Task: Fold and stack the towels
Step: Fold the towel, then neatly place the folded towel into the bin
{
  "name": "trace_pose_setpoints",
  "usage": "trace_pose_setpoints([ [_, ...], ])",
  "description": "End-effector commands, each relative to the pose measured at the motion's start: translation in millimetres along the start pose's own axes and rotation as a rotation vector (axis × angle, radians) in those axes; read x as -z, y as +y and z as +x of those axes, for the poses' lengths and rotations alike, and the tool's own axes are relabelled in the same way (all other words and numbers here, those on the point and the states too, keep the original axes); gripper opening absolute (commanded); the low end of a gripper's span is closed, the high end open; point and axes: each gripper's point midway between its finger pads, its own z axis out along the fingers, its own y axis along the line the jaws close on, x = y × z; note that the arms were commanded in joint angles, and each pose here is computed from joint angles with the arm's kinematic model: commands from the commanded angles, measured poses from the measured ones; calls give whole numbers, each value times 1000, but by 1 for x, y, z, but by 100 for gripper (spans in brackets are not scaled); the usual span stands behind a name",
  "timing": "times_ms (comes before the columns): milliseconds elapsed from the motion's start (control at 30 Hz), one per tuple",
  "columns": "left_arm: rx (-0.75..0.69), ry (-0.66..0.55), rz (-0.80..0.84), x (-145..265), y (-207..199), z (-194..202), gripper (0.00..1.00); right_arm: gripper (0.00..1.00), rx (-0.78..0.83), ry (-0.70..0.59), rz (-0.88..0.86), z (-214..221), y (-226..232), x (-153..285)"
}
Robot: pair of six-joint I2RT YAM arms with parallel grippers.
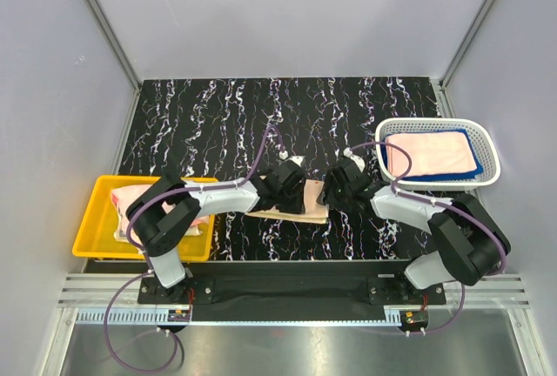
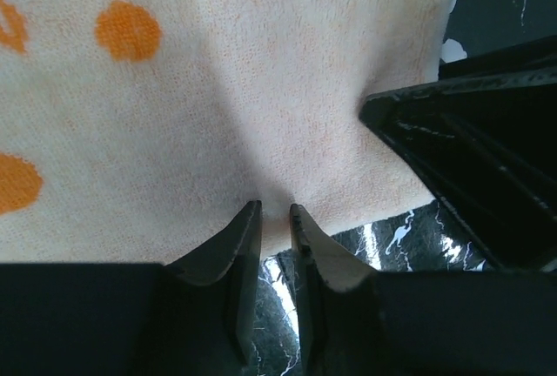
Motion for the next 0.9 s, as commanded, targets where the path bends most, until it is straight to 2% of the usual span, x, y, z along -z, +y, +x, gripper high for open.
trace_pose_setpoints([
  [0, 12, -41, 52, -2, -17, -6, 24, 55, -7, 2, -29, 3, 16, -5],
  [100, 16, -43, 56, -1, -17, -4, 24, 49, -2, 19, -1, 12, 14, -12],
  [133, 16, -44, 58, 2, -18, -4, 24, 42, 2, 29, 11, 17, 12, -15],
  [167, 16, -51, 63, 4, -20, -7, 24, 42, 3, 29, 17, 17, 12, -15],
  [200, 13, -47, 61, 7, -21, -7, 23, 28, 3, 35, 38, 20, 7, -17],
  [367, 4, -155, 17, 48, -22, -38, 24, 1, 27, 10, 120, 11, -6, -8],
  [533, -32, -262, -51, 118, -17, -68, 24, 0, 167, -13, 182, -13, -7, 17],
  [567, -39, -280, -51, 131, -16, -72, 24, 0, 186, -58, 205, -31, -3, 23],
  [633, -60, -328, -54, 163, -10, -78, 25, 0, 273, -67, 285, -43, -14, 38],
  [700, -73, -366, -57, 188, -2, -79, 26, 0, 345, -154, 384, -75, -21, 55],
  [733, -94, -370, -67, 192, 5, -76, 26, 0, 358, -214, 427, -94, -23, 64],
  [767, -98, -381, -73, 198, 9, -75, 26, 0, 407, -218, 450, -104, -28, 70],
  [867, -120, -418, -90, 214, 24, -68, 27, 0, 403, -255, 502, -138, -44, 90],
])
